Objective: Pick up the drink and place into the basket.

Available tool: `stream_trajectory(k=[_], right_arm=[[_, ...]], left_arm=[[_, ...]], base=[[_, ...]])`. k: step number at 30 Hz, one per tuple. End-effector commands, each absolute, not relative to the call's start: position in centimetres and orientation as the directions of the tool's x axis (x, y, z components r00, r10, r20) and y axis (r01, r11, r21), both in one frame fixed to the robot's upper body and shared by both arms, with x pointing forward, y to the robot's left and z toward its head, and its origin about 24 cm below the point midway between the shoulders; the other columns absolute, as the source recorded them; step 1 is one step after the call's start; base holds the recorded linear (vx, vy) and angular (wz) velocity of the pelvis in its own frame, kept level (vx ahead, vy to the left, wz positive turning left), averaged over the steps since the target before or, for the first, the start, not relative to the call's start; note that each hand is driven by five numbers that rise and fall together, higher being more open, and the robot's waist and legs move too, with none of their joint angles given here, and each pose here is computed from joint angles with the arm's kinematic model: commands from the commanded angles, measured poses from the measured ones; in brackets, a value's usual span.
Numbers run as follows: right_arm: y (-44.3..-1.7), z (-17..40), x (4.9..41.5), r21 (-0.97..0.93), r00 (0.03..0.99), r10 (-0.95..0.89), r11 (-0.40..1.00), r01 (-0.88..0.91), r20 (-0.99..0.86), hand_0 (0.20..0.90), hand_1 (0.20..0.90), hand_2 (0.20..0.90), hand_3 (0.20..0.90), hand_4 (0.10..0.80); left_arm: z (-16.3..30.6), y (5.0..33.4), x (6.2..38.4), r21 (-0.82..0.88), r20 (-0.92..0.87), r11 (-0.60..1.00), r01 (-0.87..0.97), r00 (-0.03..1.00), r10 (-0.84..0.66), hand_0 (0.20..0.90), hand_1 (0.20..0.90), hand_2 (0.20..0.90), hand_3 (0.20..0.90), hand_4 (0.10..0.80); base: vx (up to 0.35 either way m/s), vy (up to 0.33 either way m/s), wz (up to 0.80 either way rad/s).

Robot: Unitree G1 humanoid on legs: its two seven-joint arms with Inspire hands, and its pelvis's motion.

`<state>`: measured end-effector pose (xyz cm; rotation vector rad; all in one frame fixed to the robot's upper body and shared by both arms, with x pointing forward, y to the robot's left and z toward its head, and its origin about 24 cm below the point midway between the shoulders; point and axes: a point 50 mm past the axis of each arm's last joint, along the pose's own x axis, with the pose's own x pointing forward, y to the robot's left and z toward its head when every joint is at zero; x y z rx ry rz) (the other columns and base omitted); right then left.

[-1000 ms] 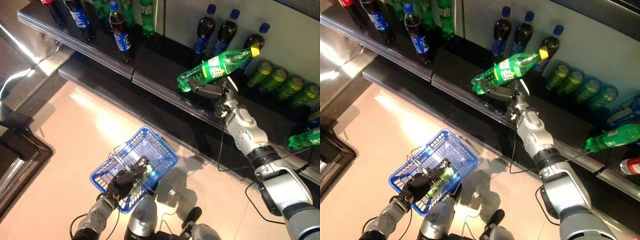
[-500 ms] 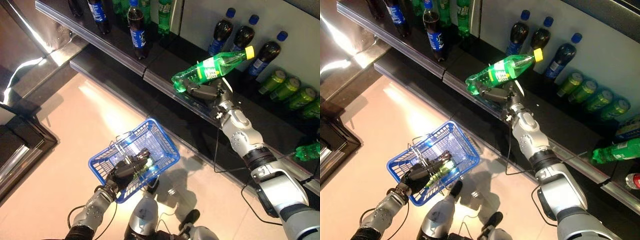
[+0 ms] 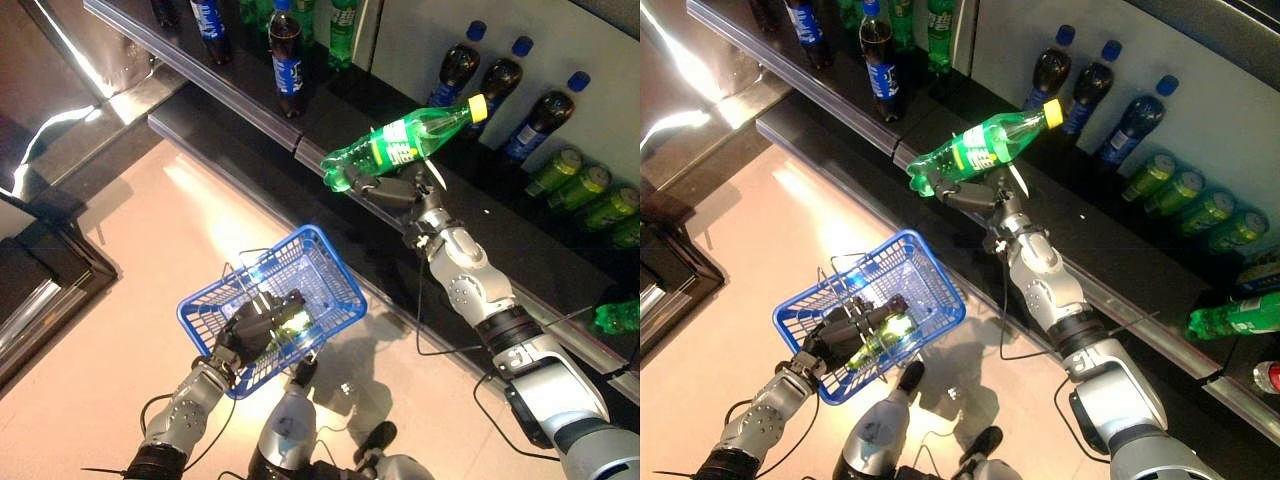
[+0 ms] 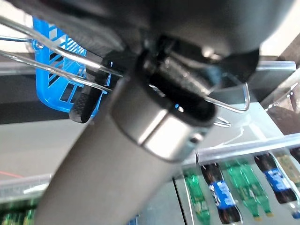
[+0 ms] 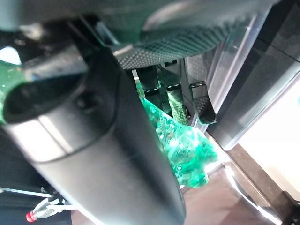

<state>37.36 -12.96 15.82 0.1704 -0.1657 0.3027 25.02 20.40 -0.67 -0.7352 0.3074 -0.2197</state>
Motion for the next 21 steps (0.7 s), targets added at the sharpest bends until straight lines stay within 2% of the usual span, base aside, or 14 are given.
stream_trajectory(k=[1,21], right_arm=[[-9.5,17.3,35.3,0.104,0.842,0.397,0.881,-0.461,0.365,0.3,0.3,0.3,0.2,0.1],[-7.7,13.8,33.4,0.116,0.839,0.459,0.854,-0.507,0.291,0.3,0.3,0.3,0.2,0.1]], left_arm=[[7.5,17.9,26.5,-0.671,0.3,0.563,0.482,0.871,-0.389,0.3,0.3,0.3,0.2,0.1],[12.9,17.9,26.0,-0.591,0.507,0.548,0.591,0.801,-0.318,0.3,0.3,0.3,0.2,0.1]], base=[[0.0,0.0,0.0],[-0.001,-0.001,0.0]])
